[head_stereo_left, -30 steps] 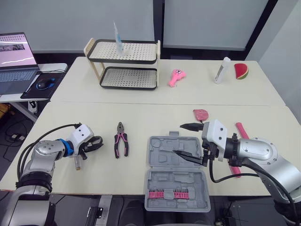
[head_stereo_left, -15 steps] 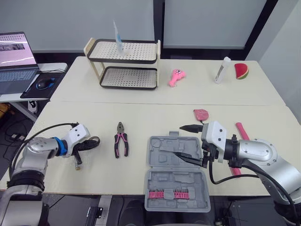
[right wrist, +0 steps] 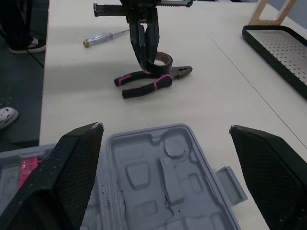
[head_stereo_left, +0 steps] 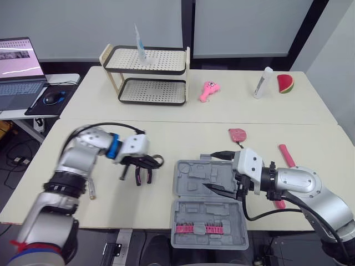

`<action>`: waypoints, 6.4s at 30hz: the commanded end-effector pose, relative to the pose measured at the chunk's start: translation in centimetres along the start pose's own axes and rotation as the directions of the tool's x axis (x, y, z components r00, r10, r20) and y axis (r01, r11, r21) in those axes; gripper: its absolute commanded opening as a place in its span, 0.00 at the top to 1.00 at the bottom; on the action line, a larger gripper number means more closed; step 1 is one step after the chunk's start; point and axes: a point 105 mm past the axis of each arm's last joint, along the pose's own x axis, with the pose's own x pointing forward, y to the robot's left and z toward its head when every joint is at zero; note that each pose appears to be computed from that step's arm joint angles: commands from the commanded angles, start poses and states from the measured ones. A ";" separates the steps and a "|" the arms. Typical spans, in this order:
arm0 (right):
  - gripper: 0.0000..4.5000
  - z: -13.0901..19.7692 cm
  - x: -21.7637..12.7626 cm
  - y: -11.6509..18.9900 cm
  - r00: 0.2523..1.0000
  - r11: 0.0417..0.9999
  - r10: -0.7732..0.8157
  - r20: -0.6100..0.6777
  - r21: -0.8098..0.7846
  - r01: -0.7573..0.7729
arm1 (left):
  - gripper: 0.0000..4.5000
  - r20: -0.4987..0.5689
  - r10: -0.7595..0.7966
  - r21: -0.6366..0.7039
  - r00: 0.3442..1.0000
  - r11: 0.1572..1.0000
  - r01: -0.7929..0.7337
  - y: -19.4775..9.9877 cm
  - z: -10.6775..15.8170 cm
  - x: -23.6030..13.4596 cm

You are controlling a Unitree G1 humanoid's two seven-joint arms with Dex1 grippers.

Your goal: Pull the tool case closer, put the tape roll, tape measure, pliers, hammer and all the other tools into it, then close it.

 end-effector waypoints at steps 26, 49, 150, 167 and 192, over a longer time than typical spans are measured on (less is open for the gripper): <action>0.00 0.7 -0.7 0.3 0.996 0.996 -0.083 -0.041 -0.017 0.083 | 1.00 -0.071 -0.012 0.067 0.997 0.998 0.017 3.0 -0.7 7.1; 0.00 0.5 -0.4 0.2 0.996 0.997 -0.077 -0.035 -0.015 0.077 | 0.70 -0.071 -0.012 0.067 0.997 0.998 0.017 3.0 -0.9 7.2; 0.00 -10.5 -24.9 -10.6 0.796 0.848 -0.463 -0.390 0.066 0.525 | 0.01 -0.403 0.753 -0.510 0.521 0.288 -0.810 -12.4 -12.2 -22.2; 0.00 -9.1 -10.8 -11.6 0.854 0.847 -0.466 -0.231 0.164 0.506 | 0.01 0.162 0.630 -0.195 0.760 0.775 -0.601 3.3 2.8 -11.5; 0.21 -15.5 -1.6 -14.5 0.772 0.724 -0.533 -0.346 0.285 0.628 | 0.00 0.373 0.397 -0.051 0.839 0.911 -0.408 5.1 9.8 0.0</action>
